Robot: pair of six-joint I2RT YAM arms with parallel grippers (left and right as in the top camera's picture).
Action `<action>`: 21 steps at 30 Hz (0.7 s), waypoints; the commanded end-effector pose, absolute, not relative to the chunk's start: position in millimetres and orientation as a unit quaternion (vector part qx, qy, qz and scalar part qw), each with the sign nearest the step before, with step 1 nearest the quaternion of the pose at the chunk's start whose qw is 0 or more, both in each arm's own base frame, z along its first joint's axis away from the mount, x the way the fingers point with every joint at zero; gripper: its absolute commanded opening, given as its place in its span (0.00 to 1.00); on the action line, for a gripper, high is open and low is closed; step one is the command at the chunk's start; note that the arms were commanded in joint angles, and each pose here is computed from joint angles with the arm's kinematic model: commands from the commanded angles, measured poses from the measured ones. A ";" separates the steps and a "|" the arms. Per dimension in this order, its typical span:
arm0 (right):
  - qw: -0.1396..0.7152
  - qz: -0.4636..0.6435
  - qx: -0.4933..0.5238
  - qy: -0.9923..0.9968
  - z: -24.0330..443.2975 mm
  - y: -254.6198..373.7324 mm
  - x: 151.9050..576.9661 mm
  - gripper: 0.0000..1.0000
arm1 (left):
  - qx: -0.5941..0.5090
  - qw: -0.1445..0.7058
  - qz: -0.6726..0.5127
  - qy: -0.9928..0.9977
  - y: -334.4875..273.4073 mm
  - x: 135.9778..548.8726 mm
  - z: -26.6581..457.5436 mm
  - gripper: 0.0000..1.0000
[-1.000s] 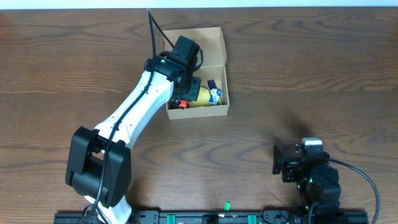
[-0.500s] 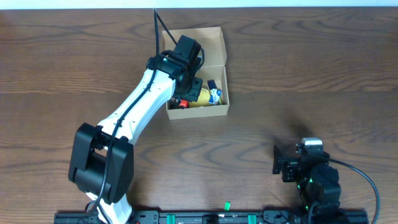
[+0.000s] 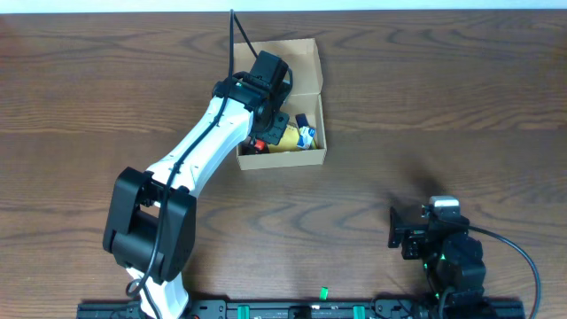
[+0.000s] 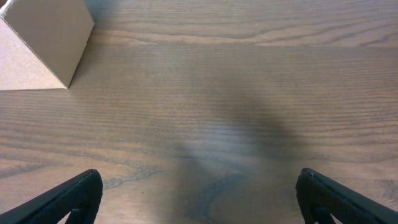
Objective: Pack container
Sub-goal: 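Carry the stapler with the left gripper into the box and release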
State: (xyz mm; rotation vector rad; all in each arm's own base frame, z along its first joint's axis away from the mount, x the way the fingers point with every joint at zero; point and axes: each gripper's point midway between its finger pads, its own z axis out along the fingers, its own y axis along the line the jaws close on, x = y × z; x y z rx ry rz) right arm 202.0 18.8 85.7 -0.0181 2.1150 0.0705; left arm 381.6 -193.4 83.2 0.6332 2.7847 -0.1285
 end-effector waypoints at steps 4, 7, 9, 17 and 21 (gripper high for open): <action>0.491 0.024 -0.007 0.871 84.9 16.8 201.7 0.99 | 0.246 0.152 -0.036 0.957 -192.9 387.1 88.7 0.29; 0.491 0.025 -0.007 0.871 84.9 16.9 201.7 0.99 | 0.251 0.152 -0.036 0.955 -193.0 387.0 88.7 0.31; 0.491 0.025 -0.007 0.871 84.9 16.9 201.7 0.99 | 0.251 0.152 -0.036 0.955 -192.9 387.2 88.7 0.33; 0.491 0.025 -0.007 0.871 84.9 16.9 201.7 0.99 | 0.250 0.162 -0.038 0.954 -194.7 390.7 92.1 0.53; 0.491 0.024 -0.007 0.871 84.9 16.8 201.7 0.99 | 0.241 0.201 -0.043 0.949 -197.8 400.6 121.5 0.73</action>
